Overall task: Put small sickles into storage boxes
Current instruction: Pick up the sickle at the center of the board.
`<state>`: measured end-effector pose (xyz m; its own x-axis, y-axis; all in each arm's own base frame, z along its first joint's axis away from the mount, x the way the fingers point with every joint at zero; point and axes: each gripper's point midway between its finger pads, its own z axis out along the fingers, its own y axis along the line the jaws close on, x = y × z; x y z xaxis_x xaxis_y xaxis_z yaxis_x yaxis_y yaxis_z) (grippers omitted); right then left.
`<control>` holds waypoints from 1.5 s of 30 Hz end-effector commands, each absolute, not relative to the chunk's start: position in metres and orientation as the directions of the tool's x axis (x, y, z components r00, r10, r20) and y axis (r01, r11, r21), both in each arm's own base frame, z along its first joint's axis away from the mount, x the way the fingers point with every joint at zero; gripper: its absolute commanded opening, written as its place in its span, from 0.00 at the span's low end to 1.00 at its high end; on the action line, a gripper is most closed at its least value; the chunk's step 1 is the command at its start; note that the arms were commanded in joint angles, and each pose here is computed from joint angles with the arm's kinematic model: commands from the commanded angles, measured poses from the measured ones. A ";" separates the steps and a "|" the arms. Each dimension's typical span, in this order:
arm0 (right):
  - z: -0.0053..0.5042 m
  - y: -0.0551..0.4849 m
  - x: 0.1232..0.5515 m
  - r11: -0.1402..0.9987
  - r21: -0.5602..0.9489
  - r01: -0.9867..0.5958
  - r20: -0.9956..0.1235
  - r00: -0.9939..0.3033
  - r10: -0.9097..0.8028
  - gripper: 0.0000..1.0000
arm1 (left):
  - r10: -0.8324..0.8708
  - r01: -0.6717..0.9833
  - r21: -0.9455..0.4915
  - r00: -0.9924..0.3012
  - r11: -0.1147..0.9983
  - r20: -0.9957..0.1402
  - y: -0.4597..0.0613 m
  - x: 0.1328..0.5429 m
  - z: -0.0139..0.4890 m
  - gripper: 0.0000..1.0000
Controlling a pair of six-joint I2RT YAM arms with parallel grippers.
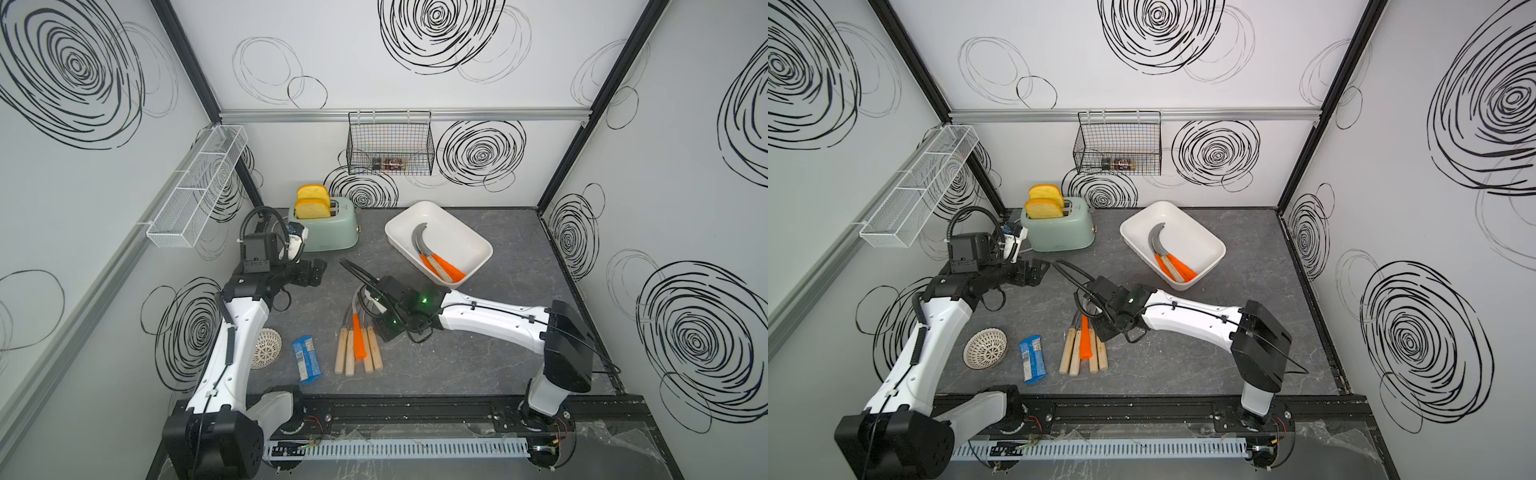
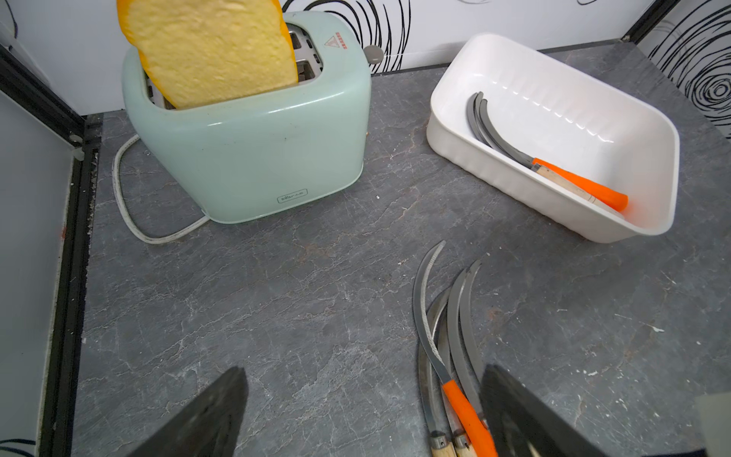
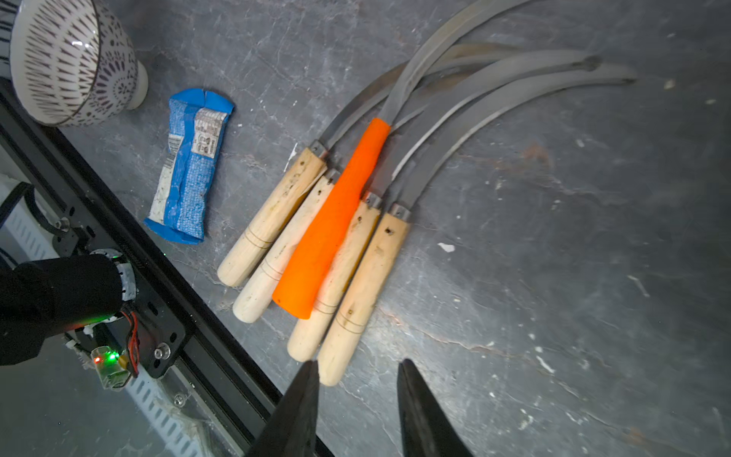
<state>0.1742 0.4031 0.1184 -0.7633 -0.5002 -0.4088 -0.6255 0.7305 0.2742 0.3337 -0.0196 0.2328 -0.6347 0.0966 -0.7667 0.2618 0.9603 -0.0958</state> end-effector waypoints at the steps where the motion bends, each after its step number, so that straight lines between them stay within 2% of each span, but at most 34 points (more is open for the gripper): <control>1: 0.104 0.420 0.163 0.737 0.302 -0.604 -0.379 -0.786 -0.489 0.37 | 0.106 0.274 -0.089 -0.621 0.958 -0.777 -0.019 0.331 0.233 0.96; 8: 0.079 0.423 0.150 0.772 0.240 -0.588 -0.336 -0.797 -0.503 0.37 | 0.122 0.278 -0.071 -0.618 0.958 -0.777 -0.017 0.329 0.233 0.96; 22: 0.052 0.409 0.150 0.847 0.173 -0.503 -0.292 -0.847 -0.444 0.37 | 0.115 0.284 -0.081 -0.610 0.955 -0.784 -0.019 0.327 0.237 0.96; 45: 0.031 0.404 0.152 0.853 0.104 -0.512 -0.243 -0.845 -0.477 0.38 | 0.121 0.293 -0.076 -0.598 0.953 -0.792 -0.020 0.327 0.246 0.96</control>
<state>0.1522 0.4060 0.0335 -0.8470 -0.4662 -0.2554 -0.5092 0.8495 0.1379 0.3281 -0.0195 0.2344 -0.6262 0.1076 -0.7722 0.2738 0.9577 -0.0886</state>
